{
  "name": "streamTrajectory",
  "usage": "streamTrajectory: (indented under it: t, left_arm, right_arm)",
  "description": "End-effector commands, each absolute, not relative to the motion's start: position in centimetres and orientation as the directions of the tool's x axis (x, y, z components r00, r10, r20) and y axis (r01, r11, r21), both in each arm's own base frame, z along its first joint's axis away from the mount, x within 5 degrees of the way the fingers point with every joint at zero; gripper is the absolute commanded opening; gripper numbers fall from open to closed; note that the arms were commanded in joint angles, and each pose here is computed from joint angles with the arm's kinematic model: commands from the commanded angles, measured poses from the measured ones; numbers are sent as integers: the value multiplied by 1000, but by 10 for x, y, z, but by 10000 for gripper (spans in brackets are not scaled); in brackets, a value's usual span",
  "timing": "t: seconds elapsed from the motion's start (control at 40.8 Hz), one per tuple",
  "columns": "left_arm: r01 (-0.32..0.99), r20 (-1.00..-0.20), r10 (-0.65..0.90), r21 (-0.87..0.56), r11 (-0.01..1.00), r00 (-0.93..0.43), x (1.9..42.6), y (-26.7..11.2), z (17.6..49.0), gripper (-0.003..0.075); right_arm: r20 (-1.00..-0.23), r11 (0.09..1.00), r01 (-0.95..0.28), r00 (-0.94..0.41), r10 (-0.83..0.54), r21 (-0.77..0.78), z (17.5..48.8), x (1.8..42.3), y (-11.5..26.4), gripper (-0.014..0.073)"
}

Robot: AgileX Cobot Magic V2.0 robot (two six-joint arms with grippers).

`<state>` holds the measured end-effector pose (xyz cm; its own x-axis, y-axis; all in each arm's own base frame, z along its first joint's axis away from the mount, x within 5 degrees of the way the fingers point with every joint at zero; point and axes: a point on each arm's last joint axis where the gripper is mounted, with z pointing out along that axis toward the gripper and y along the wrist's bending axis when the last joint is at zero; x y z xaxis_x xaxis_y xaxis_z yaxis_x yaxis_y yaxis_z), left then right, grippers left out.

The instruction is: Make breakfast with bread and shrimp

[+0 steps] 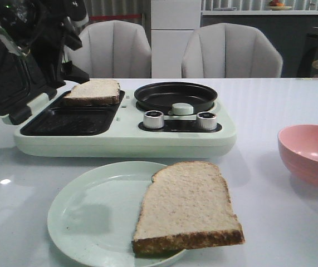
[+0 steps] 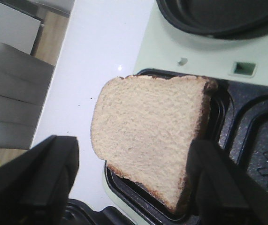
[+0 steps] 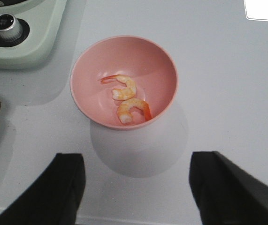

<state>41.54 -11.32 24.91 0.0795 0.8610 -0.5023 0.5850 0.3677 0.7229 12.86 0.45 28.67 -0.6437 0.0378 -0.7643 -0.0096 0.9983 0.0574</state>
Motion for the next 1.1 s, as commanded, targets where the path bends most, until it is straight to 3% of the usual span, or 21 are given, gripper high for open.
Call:
streamTrajectory:
  t: [0.0, 0.074, 0.27, 0.564, 0.858, 0.882, 0.98, 1.029, 1.078]
  left_arm:
    - [527, -587, 806, 710, 468, 74, 397, -109, 291, 531]
    - [539, -623, 780, 678, 500, 61, 384, -107, 296, 531]
    - [527, -629, 768, 696, 488, 119, 341, -110, 320, 531]
    - [299, -609, 765, 785, 543, 210, 271, -125, 379, 531]
    - [258, -612, 751, 789, 557, 249, 221, -116, 382, 531]
    - [270, -624, 741, 779, 566, 248, 218, -115, 380, 531]
    - [348, -813, 566, 574, 741, 134, 205, -106, 378, 531]
    - [355, -850, 522, 511, 783, 71, 198, -99, 376, 531]
    - [366, -827, 560, 537, 760, 49, 192, -95, 374, 531]
  right_arm:
    - [-825, 999, -9, -564, 39, 53, 301, 134, 4, 571]
    - [-825, 999, -9, -564, 39, 53, 301, 134, 4, 571]
    - [-825, 999, -9, -564, 39, 53, 301, 134, 4, 571]
    - [-825, 999, -9, -564, 39, 53, 301, 134, 4, 571]
    - [-825, 999, -9, -564, 39, 53, 301, 134, 4, 571]
    - [-825, 999, -9, -564, 39, 53, 301, 134, 4, 571]
    - [-825, 999, -9, -564, 39, 53, 301, 134, 4, 571]
    - [-825, 999, -9, -564, 39, 53, 301, 134, 4, 571]
    - [-825, 999, -9, -564, 39, 53, 301, 134, 4, 571]
